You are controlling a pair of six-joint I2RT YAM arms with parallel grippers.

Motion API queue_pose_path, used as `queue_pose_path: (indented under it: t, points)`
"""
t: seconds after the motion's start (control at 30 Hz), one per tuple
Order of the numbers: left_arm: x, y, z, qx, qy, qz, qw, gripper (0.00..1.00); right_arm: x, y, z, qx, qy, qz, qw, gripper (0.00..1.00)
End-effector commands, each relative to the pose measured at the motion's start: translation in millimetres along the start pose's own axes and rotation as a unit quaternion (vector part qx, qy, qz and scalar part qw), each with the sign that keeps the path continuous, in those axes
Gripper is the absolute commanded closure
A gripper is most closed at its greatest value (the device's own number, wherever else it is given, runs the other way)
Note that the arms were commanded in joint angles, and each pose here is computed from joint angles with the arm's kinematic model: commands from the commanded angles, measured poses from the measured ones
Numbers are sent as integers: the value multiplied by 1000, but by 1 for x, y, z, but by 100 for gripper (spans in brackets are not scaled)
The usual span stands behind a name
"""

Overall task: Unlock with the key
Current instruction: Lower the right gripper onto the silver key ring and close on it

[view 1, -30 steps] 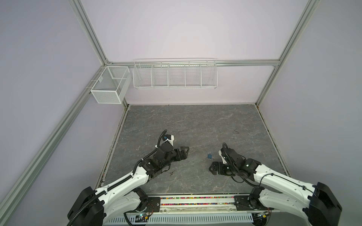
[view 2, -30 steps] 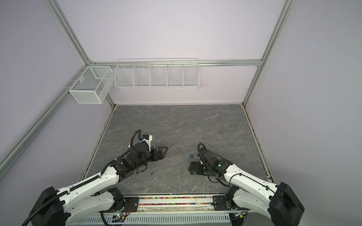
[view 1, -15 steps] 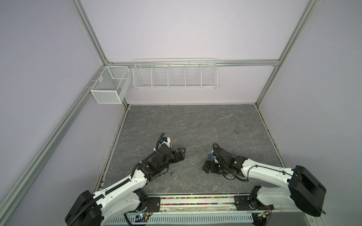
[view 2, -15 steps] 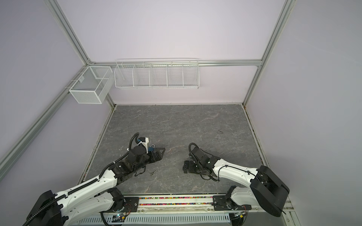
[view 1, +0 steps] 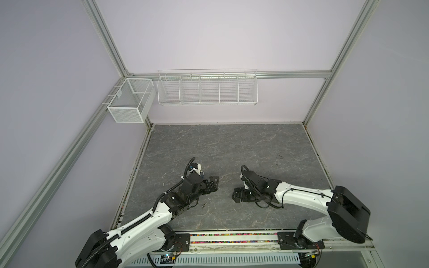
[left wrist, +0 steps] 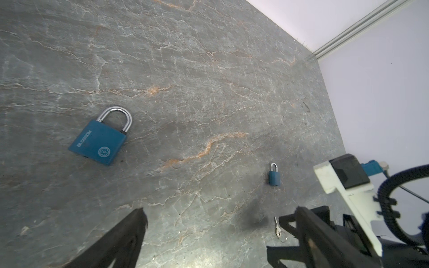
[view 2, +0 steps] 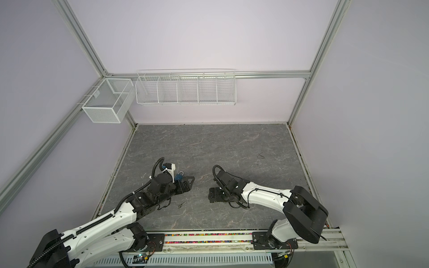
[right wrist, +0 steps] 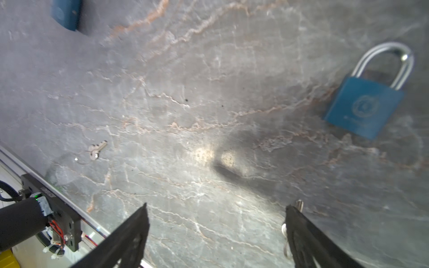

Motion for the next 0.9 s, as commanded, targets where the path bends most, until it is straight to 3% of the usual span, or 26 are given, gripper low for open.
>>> queue_pose_path:
  t: [0.0,0.17,0.3,0.87]
  points:
    - [6,-5,-14,-34,12,-6,999,1,-2,-17,-11,-45,-26,-3,999,18]
    - [4,-4,-20,-63,4,-9,998,1,-15,-27,-31,-81,-18,8,997,29]
    - [2,-3,-20,-38,13,-15,999,1,-24,-28,-38,-96,7,19,995,41]
    - [3,0,-21,-26,3,-19,999,1,-29,1,-40,-143,12,11,990,68]
Point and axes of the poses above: each gripper's point midway between its finger pads, its own y axis out along the fingers, its own z axis along the line the jaws close on, x = y × z, the point moved 4 cm from there along -y, back along the fingers, and after that the axes turned 3 degrees about y, right-handed, at the moved point
